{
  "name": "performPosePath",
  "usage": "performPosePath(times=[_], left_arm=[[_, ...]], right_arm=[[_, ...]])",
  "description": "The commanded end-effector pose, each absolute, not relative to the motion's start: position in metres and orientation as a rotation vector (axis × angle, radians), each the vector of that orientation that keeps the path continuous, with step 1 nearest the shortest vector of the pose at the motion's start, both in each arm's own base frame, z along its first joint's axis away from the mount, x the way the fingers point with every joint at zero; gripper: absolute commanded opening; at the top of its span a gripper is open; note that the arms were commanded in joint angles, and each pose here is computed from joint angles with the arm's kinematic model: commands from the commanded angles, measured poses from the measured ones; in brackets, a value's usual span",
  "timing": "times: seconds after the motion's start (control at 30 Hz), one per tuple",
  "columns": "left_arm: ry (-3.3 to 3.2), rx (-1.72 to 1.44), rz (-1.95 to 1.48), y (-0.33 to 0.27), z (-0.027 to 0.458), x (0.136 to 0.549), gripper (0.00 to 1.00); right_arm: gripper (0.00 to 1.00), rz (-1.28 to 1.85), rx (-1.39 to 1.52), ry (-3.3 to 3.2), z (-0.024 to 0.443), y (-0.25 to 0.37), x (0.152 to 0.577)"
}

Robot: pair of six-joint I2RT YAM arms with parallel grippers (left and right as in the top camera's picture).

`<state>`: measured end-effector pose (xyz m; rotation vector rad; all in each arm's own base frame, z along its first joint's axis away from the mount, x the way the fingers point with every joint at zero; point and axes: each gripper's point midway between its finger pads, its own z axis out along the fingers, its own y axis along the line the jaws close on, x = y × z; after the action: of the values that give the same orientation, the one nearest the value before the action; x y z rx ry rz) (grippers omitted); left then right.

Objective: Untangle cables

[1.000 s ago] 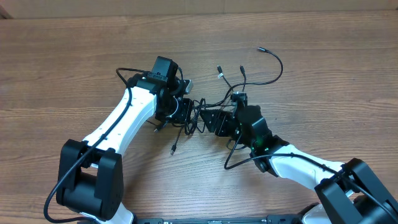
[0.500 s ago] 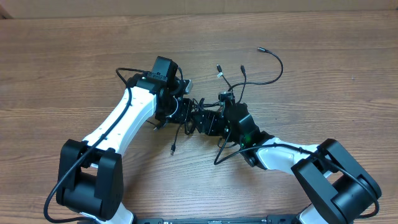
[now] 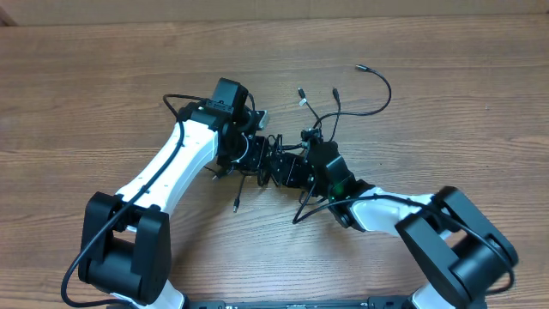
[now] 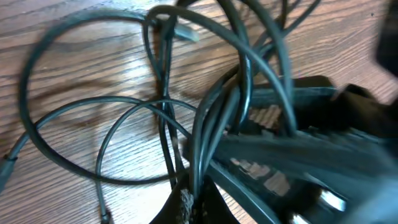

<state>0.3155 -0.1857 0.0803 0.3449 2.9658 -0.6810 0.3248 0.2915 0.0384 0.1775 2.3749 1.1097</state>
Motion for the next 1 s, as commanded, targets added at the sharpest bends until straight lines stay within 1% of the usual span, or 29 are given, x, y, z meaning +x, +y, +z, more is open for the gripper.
performPosePath(times=[0.0,0.1,0.13,0.17,0.27,0.33,0.4,0.5,0.57,0.67,0.77,0.83,0.97], left_arm=[[2.942,0.398,-0.728,-0.194,0.085,0.315,0.04],[2.936,0.407,-0.754,-0.197,0.086,0.314,0.04],[2.930,0.420,-0.764,-0.198,0.087,0.314,0.04],[2.928,0.423,-0.763,-0.198,0.087,0.314,0.04],[2.942,0.409,-0.670,-0.188,0.082,0.318,0.04],[2.970,0.358,-0.469,-0.165,0.074,0.324,0.04],[2.982,0.199,-0.129,-0.122,0.067,0.336,0.04],[2.898,-0.034,0.255,-0.065,0.071,0.354,0.04],[2.830,-0.140,0.322,-0.046,0.077,0.368,0.04],[2.731,-0.335,0.249,-0.033,0.084,0.392,0.04],[2.626,-0.557,0.138,-0.023,0.093,0.412,0.04],[2.582,-0.601,0.003,-0.025,0.100,0.428,0.04],[2.509,-0.578,-0.337,-0.043,0.115,0.455,0.04]], right_arm=[[0.38,1.110,0.200,2.401,0.029,0.295,0.325],[0.31,1.124,0.192,2.392,0.032,0.296,0.325],[0.22,1.147,0.177,2.386,0.035,0.299,0.324],[0.14,1.170,0.159,2.381,0.037,0.302,0.323],[0.04,1.313,-0.032,2.373,0.049,0.317,0.306],[0.04,1.462,-0.166,2.374,0.060,0.320,0.291],[0.04,1.624,-0.241,2.363,0.074,0.311,0.283],[0.04,1.793,-0.259,2.311,0.094,0.280,0.289],[0.04,1.816,-0.210,2.287,0.098,0.257,0.301],[0.04,1.773,-0.126,2.267,0.094,0.223,0.319],[0.04,1.788,-0.049,2.254,0.094,0.197,0.327],[0.04,1.786,0.000,2.225,0.096,0.177,0.335],[0.04,1.756,0.108,2.168,0.100,0.137,0.350]])
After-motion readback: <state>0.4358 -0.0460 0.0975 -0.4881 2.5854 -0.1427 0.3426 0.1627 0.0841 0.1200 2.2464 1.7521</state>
